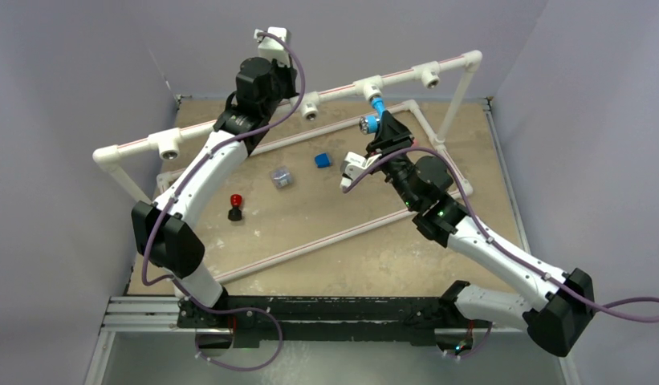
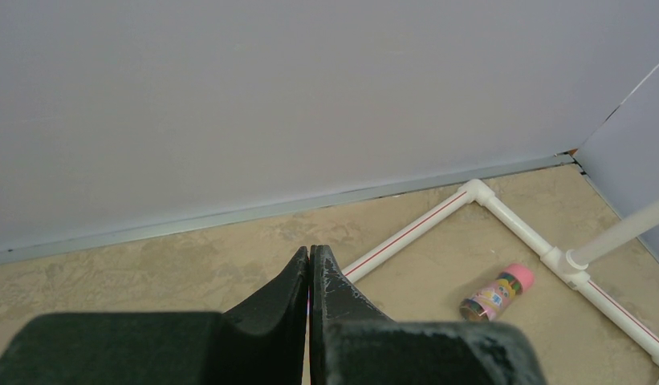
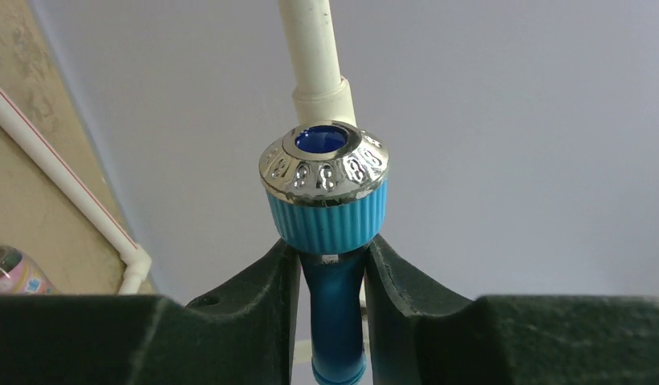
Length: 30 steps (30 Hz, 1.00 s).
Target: Install the water faucets
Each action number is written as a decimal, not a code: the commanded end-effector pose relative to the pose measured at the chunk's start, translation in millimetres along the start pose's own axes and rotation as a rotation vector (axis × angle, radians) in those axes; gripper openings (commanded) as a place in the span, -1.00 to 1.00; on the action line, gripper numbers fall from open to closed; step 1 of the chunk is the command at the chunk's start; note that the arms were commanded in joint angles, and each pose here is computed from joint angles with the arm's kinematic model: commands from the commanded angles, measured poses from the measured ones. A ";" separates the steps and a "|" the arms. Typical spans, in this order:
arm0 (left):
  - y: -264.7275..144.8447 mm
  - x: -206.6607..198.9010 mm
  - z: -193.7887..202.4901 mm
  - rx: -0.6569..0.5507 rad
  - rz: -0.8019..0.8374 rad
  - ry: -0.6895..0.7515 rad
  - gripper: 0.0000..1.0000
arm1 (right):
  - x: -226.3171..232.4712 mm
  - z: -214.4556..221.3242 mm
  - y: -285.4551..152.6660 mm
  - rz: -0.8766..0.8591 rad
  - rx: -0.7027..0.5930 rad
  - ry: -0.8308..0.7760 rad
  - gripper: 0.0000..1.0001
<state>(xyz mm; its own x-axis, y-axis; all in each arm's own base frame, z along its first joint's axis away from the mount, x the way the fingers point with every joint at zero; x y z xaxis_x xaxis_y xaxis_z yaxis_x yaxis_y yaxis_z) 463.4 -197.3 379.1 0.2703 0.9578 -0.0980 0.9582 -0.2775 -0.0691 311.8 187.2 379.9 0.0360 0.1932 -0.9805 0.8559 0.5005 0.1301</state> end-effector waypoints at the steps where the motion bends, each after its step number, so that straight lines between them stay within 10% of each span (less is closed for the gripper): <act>1: 7.0 -0.6 66.8 0.209 0.014 0.036 -1.00 | -30.7 -4.8 -0.9 0.118 -0.010 0.071 -0.45; 5: 7.0 0.4 67.3 0.210 0.011 0.036 -1.00 | -23.0 -7.9 -0.4 0.124 -0.020 0.152 -1.00; 10: 7.3 1.1 67.3 0.210 0.010 0.035 -1.00 | -14.4 -16.5 -4.1 0.173 -0.060 0.337 -1.00; 30: 4.8 -0.6 65.7 0.208 0.021 0.029 -1.00 | -18.6 -53.6 -3.4 0.342 -0.281 1.915 -1.00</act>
<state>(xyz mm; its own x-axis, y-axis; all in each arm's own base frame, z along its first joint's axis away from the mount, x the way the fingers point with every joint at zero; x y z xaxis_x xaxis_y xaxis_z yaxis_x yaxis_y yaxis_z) 462.8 -200.7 377.3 0.2914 0.9514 -0.0994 0.9511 -0.2992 -0.0761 300.1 198.3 377.2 -0.3307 0.9389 0.0950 0.8838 0.2729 0.3801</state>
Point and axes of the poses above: each gripper's point midway between its finger pads, its own y axis out along the fingers, its own x axis along the line the jaws close on, z = x × y, the point moved 3 cm from there along -y, back along the fingers
